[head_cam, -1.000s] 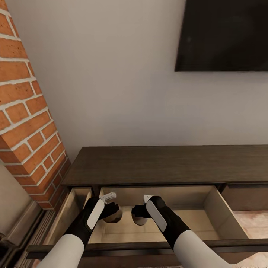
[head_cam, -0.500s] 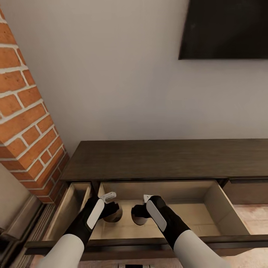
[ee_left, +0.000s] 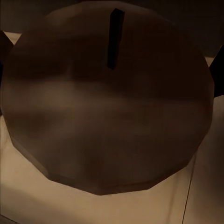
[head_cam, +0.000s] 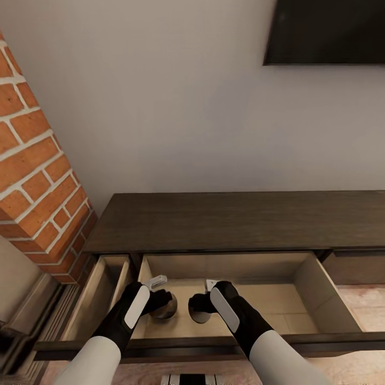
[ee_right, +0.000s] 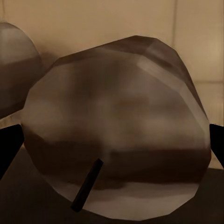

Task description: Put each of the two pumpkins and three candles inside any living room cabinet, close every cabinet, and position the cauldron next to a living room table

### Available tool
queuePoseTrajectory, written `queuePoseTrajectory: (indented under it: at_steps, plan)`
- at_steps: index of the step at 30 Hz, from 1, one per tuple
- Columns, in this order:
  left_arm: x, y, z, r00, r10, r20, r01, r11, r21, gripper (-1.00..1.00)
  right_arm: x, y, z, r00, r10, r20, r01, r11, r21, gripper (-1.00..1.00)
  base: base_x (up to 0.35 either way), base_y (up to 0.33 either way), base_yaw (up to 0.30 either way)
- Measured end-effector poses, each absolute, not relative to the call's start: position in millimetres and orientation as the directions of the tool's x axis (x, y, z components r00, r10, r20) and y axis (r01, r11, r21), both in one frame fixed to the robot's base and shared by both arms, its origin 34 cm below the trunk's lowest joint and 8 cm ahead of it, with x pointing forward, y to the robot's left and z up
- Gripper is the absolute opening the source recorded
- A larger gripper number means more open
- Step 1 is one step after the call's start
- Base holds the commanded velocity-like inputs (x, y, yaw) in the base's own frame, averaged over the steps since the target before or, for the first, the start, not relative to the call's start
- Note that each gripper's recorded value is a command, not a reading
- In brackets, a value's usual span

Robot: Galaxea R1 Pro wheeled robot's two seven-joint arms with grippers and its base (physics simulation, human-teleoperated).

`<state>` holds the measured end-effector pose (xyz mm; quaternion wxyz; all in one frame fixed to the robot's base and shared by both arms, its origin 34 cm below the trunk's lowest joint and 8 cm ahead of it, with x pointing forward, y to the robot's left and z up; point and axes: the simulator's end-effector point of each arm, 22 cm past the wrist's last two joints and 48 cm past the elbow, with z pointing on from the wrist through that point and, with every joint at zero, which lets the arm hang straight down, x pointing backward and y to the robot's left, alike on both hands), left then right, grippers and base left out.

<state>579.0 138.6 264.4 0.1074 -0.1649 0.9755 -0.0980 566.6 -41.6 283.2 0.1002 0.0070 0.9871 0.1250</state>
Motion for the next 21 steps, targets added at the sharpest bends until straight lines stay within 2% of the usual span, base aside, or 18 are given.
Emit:
queuePoseTrajectory:
  at_steps: [21]
  plan:
    - [573, 138, 252, -0.926, -0.345, -0.154, -0.308, 0.925, -0.221, -1.00, 561, -42, 271, -0.984, 0.038, -0.172, -0.006, 0.969, 0.248, -1.00, 0.000, 0.000, 0.000]
